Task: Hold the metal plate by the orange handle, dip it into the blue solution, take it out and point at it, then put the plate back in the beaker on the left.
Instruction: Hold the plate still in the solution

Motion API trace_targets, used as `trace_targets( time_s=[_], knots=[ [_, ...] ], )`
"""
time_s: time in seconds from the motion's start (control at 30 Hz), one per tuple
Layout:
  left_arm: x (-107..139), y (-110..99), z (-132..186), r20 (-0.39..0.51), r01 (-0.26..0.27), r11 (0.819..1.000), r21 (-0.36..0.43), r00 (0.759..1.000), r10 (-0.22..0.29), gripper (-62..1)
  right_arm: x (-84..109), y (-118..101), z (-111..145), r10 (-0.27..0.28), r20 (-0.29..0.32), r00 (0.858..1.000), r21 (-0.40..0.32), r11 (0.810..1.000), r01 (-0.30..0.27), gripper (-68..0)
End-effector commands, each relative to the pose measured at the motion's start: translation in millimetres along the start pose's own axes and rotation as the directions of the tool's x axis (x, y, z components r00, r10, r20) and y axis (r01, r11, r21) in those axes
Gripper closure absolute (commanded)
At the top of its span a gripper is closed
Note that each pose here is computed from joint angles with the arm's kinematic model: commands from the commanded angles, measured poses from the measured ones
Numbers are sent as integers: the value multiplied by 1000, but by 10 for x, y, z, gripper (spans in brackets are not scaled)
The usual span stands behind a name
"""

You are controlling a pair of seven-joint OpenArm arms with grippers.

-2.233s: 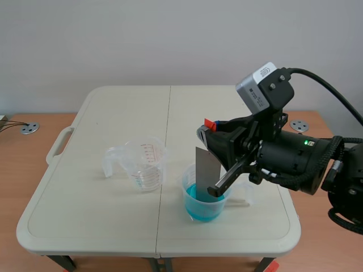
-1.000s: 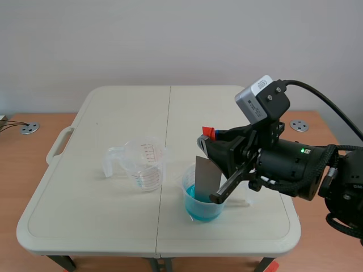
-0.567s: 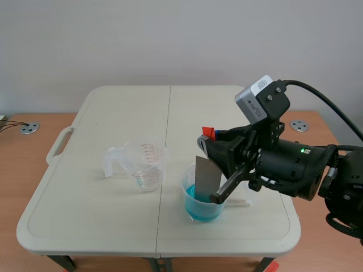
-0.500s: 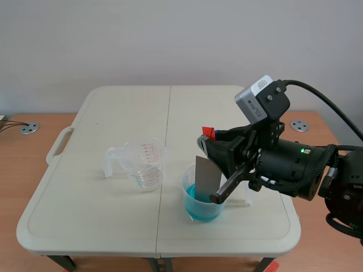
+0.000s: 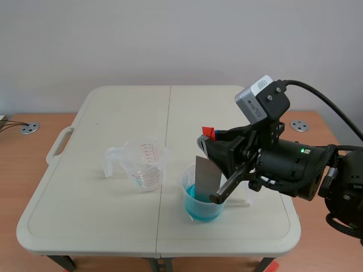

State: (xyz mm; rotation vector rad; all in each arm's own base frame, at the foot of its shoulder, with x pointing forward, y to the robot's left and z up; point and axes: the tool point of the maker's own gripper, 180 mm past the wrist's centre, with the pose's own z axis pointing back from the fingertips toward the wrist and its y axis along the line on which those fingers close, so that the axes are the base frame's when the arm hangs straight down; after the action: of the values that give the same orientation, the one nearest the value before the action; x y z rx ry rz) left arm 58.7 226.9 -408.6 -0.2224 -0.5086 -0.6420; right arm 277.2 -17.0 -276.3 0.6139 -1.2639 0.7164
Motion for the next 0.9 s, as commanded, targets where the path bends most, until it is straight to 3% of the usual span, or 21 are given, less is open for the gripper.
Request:
trace_targets(
  time_s=[0.0, 0.87],
  knots=[
    [75, -31, -4, 21, 9, 1000, -16, 1000, -9, -32, -21, -16, 6, 7, -11, 1000, 0, 1000, -7, -15],
    [75, -32, -4, 22, 9, 1000, -16, 1000, -8, -32, 34, -20, 9, 2, 7, 1000, -1, 1000, -2, -15]
  ],
)
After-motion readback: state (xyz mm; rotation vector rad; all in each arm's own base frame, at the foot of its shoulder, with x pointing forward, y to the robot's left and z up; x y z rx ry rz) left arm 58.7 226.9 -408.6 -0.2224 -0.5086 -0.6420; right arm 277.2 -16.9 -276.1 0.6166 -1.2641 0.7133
